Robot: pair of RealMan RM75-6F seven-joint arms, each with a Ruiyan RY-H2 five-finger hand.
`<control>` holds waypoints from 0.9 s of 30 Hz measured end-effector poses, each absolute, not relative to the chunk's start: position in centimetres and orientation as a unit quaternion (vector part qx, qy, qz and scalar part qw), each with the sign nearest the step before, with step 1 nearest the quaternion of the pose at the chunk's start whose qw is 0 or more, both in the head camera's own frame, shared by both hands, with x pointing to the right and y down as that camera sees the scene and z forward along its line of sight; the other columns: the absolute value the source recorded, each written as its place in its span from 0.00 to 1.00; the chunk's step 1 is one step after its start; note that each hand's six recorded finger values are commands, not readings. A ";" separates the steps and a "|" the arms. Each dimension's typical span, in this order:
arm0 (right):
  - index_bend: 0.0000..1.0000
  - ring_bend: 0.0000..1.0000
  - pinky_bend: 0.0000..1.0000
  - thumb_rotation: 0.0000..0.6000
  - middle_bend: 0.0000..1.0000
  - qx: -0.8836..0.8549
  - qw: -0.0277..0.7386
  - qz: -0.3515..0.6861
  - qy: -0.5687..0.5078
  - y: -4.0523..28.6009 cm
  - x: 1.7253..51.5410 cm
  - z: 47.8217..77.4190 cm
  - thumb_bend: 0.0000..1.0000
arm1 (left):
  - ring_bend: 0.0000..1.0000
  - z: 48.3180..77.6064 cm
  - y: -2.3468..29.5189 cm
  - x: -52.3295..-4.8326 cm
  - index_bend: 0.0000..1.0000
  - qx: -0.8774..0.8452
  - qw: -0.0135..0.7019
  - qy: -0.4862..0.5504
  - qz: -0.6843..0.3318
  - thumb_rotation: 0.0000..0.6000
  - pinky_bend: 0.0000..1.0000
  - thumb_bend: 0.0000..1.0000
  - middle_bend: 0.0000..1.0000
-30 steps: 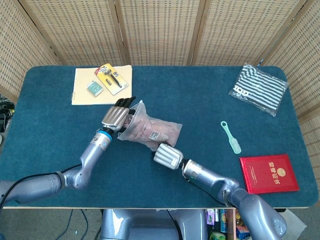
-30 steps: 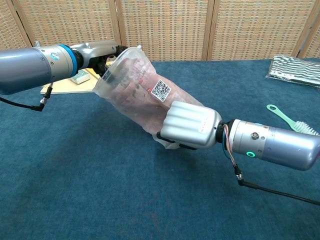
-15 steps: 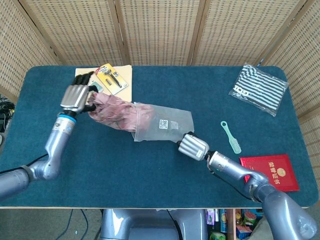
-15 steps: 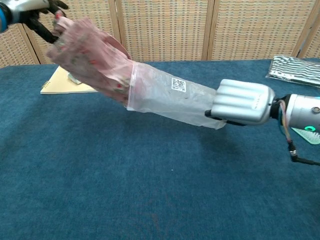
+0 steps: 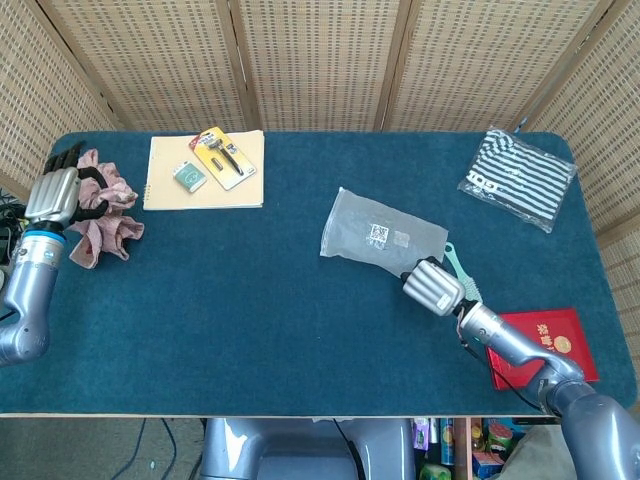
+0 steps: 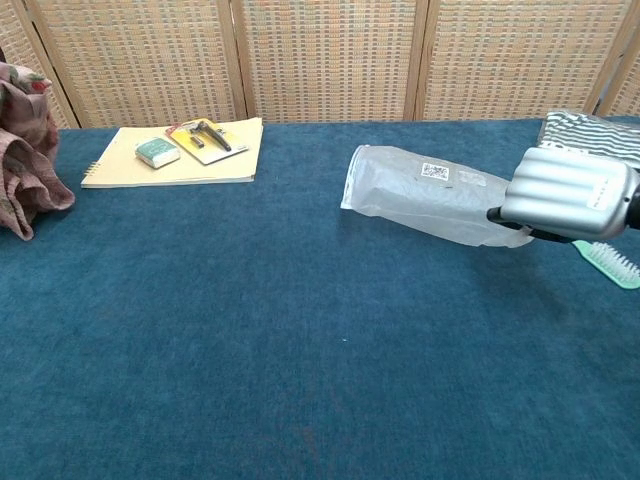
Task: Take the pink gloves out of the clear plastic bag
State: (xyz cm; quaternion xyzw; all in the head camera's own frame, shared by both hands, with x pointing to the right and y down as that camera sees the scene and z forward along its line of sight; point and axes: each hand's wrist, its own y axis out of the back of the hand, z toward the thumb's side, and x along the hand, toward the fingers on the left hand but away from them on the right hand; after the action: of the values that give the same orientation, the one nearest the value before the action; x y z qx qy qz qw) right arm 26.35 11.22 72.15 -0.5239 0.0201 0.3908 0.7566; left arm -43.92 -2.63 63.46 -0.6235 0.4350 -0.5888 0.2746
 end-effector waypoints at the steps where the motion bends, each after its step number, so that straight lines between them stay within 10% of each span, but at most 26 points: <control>1: 0.29 0.60 0.78 1.00 0.59 -0.524 0.756 0.392 0.019 11.2 26.4 72.2 0.28 | 0.00 63.8 -2.3 -43.9 0.10 -0.627 0.272 0.432 -0.589 1.00 0.00 0.25 0.00; 4: 0.00 0.08 0.23 1.00 0.09 -0.517 0.752 0.409 0.005 11.0 26.8 72.2 0.00 | 0.00 64.0 -1.9 -43.7 0.00 -0.635 0.266 0.425 -0.588 1.00 0.00 0.08 0.00; 7: 0.00 0.00 0.00 1.00 0.00 -0.513 0.736 0.442 -0.029 10.8 27.3 72.0 0.00 | 0.00 63.6 -1.3 -42.9 0.00 -0.648 0.263 0.423 -0.576 1.00 0.00 0.05 0.00; 27: 0.00 0.00 0.00 1.00 0.00 -0.586 0.509 0.521 -0.354 20.0 33.8 59.7 0.00 | 0.00 57.4 15.2 -45.0 0.00 -0.611 0.339 0.445 -0.560 1.00 0.00 0.05 0.00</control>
State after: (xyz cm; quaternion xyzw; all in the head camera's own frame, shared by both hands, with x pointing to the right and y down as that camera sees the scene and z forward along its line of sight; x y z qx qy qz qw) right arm 33.78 20.04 59.70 -0.5861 -0.3541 0.5212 0.5093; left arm -44.95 15.18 57.44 -0.6106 0.4451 -0.5603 0.3394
